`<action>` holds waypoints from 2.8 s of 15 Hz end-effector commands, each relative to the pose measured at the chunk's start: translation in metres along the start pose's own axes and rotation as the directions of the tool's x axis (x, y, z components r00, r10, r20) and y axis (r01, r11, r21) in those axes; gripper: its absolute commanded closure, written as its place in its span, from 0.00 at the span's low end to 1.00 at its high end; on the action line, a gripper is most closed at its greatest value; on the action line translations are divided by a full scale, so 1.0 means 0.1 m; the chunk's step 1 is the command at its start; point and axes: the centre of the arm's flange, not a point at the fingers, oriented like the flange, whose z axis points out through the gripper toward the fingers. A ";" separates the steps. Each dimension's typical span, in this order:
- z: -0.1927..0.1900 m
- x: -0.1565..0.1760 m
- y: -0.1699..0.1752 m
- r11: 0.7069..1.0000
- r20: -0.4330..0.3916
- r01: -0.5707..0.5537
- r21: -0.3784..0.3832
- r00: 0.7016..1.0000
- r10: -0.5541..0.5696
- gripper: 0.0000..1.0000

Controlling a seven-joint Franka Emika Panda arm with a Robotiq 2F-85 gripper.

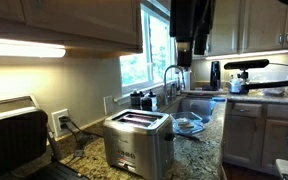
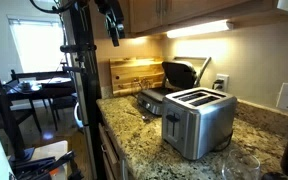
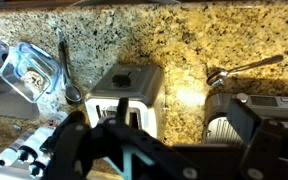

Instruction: Push the lever on the bread toaster downwards

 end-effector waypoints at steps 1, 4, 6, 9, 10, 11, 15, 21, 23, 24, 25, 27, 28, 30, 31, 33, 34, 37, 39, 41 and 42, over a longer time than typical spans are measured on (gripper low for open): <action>0.00 0.00 0.00 1.000 0.000 0.000 0.000 1.000 0.000 0.00; 0.00 0.00 0.00 1.000 0.000 0.000 0.000 1.000 0.000 0.00; 0.00 0.00 0.00 1.000 0.000 0.000 0.000 1.000 0.000 0.00; 0.00 0.00 0.00 1.000 0.000 0.000 0.000 1.000 0.000 0.00; 0.00 0.00 0.00 1.000 0.000 0.000 0.000 1.000 0.000 0.00; 0.01 0.01 0.00 1.000 0.000 -0.001 0.001 1.000 0.001 0.00; 0.16 0.11 0.10 1.000 0.010 0.006 0.025 1.000 -0.006 0.00; 0.67 0.33 0.60 0.996 0.042 -0.059 0.071 0.998 0.056 0.00; 0.90 0.37 0.76 0.994 0.054 -0.062 0.091 0.997 0.057 0.00; 1.02 0.38 0.83 0.994 0.062 -0.054 0.095 0.997 0.048 0.00; 1.12 0.39 0.88 0.994 0.070 -0.043 0.101 0.997 0.036 0.00; 1.32 0.36 0.97 0.993 0.100 -0.013 0.115 0.995 0.002 0.00; 1.46 0.35 1.01 0.993 0.122 0.007 0.118 0.992 -0.022 0.00; 1.64 0.34 1.06 0.991 0.162 0.016 0.131 0.986 -0.037 0.00; 1.69 0.33 1.08 0.991 0.177 0.012 0.131 0.984 -0.035 0.00; 1.61 0.37 1.02 0.992 0.192 -0.002 0.126 0.981 -0.022 0.00; 1.62 0.38 1.01 0.992 0.194 -0.001 0.127 0.981 -0.023 0.00; 1.59 0.39 0.99 0.992 0.188 0.003 0.127 0.982 -0.027 0.00; 1.59 0.39 0.99 0.992 0.187 0.003 0.127 0.982 -0.027 0.00; 1.68 0.38 0.97 0.993 0.149 0.009 0.118 0.988 -0.027 0.00; 1.76 0.37 0.96 0.992 0.132 0.019 0.122 0.991 -0.035 0.00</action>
